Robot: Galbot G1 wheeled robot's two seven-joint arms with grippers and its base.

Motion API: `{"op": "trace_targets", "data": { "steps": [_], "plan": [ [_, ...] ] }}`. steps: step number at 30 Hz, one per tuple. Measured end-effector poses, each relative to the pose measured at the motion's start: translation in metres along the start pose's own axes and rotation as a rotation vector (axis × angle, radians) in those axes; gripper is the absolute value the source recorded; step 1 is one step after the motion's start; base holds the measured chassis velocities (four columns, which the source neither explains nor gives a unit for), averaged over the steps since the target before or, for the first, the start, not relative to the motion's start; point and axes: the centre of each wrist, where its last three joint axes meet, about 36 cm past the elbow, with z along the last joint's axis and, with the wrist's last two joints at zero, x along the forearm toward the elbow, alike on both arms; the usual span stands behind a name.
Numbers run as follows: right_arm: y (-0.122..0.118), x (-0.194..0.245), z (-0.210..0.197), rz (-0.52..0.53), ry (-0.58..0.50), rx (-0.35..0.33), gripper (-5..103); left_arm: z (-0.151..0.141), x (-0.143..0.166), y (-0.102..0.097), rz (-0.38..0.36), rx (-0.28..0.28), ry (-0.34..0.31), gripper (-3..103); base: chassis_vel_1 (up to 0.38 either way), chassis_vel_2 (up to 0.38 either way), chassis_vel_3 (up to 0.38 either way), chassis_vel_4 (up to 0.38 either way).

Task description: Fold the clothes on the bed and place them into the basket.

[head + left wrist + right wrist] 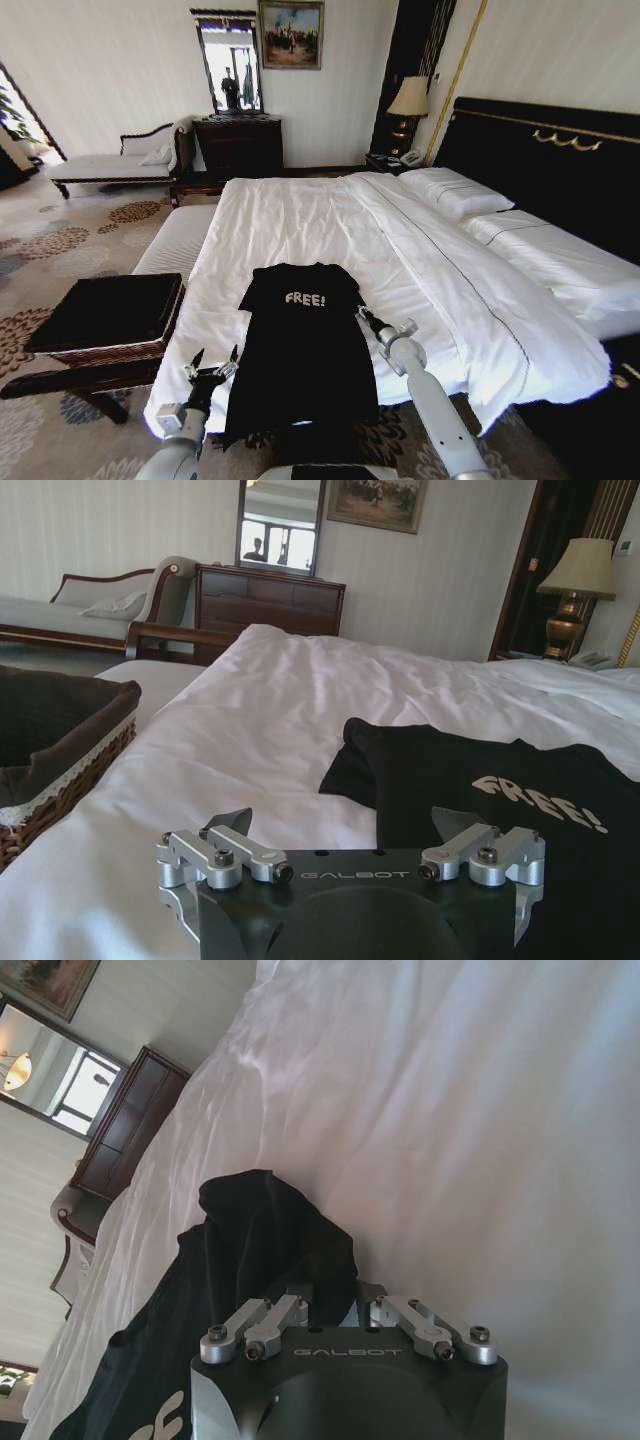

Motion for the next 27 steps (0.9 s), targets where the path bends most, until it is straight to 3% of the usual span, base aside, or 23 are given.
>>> {"op": "trace_targets", "data": {
  "steps": [3,5,6,15,20,27],
  "plan": [
    [-0.001,0.0,-0.004,0.004,-0.022,0.022,10,0.0,0.001,0.002,-0.006,-0.001,-0.001,100,0.0,0.0,0.0,0.0],
    [-0.001,0.0,-0.005,0.005,-0.028,0.032,10,-0.001,0.001,0.003,-0.008,0.0,-0.002,100,0.0,0.0,0.0,0.0],
    [-0.001,0.0,-0.007,0.007,-0.041,0.052,2,-0.002,0.002,0.004,-0.01,0.001,-0.004,100,0.0,0.0,0.0,0.0],
    [0.002,0.0,-0.018,0.008,-0.09,0.137,0,-0.004,0.002,0.007,-0.014,0.0,-0.012,100,0.0,0.0,0.0,0.0],
    [0.011,-0.004,-0.036,-0.008,-0.127,0.229,0,-0.006,0.004,0.009,-0.016,0.0,-0.016,100,0.0,0.0,0.0,0.0],
    [0.009,0.002,-0.024,-0.004,-0.106,0.267,0,-0.007,0.005,0.01,-0.021,0.006,-0.021,100,0.0,0.0,0.0,0.0]
  ]
}}
